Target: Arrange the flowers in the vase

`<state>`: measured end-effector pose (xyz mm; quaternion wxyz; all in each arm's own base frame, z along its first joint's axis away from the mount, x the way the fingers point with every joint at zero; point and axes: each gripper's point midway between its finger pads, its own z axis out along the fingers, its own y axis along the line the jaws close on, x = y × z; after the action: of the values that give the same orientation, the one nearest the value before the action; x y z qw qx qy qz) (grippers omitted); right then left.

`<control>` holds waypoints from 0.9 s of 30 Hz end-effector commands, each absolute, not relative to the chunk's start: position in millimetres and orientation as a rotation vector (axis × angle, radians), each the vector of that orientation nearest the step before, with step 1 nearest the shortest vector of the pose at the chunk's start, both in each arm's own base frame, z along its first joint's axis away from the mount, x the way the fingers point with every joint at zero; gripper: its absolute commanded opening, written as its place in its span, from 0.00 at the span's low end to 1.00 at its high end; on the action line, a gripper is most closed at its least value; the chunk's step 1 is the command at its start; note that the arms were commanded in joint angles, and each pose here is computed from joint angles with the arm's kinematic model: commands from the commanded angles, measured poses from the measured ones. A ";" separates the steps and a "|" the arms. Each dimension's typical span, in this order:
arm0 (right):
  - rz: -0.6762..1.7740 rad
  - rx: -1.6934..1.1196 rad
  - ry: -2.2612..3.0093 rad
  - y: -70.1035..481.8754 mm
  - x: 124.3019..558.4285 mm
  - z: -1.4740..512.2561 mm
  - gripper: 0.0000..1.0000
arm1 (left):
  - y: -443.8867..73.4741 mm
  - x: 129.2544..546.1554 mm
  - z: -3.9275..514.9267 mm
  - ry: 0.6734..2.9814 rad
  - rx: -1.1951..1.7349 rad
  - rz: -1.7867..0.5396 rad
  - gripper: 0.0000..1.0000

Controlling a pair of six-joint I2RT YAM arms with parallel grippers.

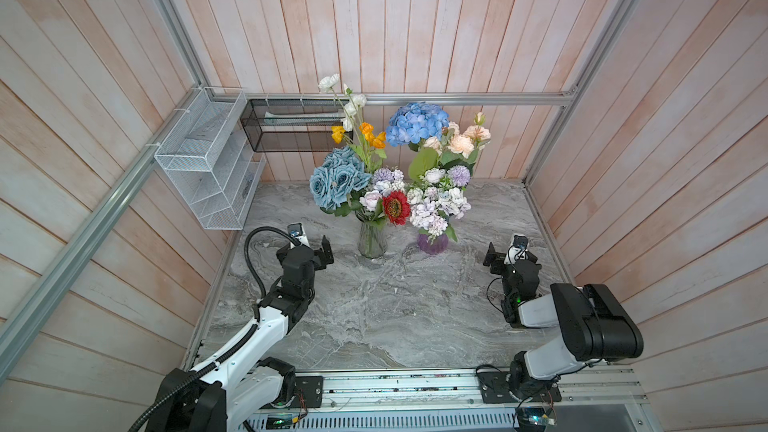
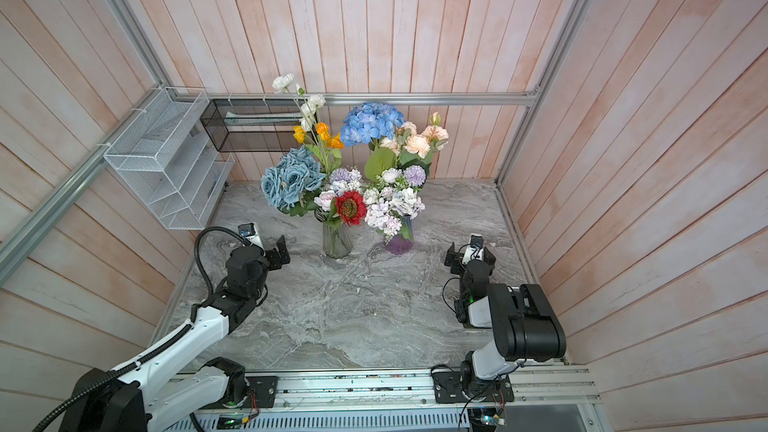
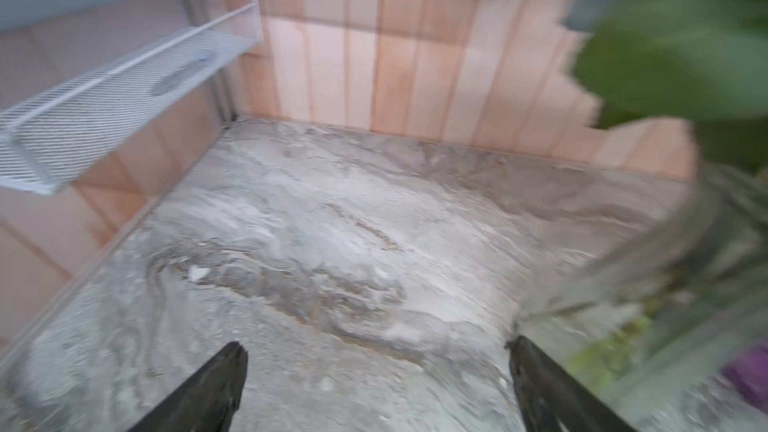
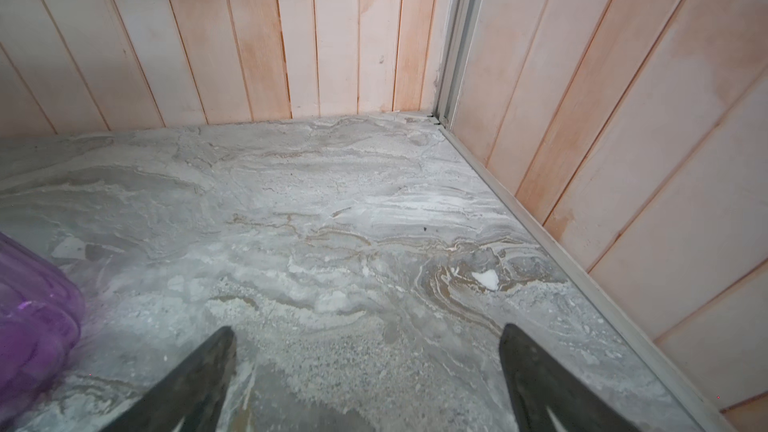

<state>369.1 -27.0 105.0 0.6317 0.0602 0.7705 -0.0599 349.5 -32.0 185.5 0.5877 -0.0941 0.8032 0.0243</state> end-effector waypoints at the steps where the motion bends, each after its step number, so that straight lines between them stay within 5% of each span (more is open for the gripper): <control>1: -0.090 0.121 1.716 -24.2 377.1 124.7 0.98 | 4.7 352.0 185.1 1.823 -0.311 0.198 1.00; 8: -0.086 0.131 1.705 -25.6 376.6 125.6 0.98 | 15.0 381.5 147.2 1.810 -0.181 0.314 1.00; 27: -0.084 0.131 1.709 -25.5 377.3 125.0 0.98 | 14.4 387.7 128.2 1.709 -0.089 0.063 1.00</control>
<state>373.1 -25.5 115.6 0.6435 0.0550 0.7622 -0.0435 382.0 19.4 114.9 0.6366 -0.0465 0.7686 0.0425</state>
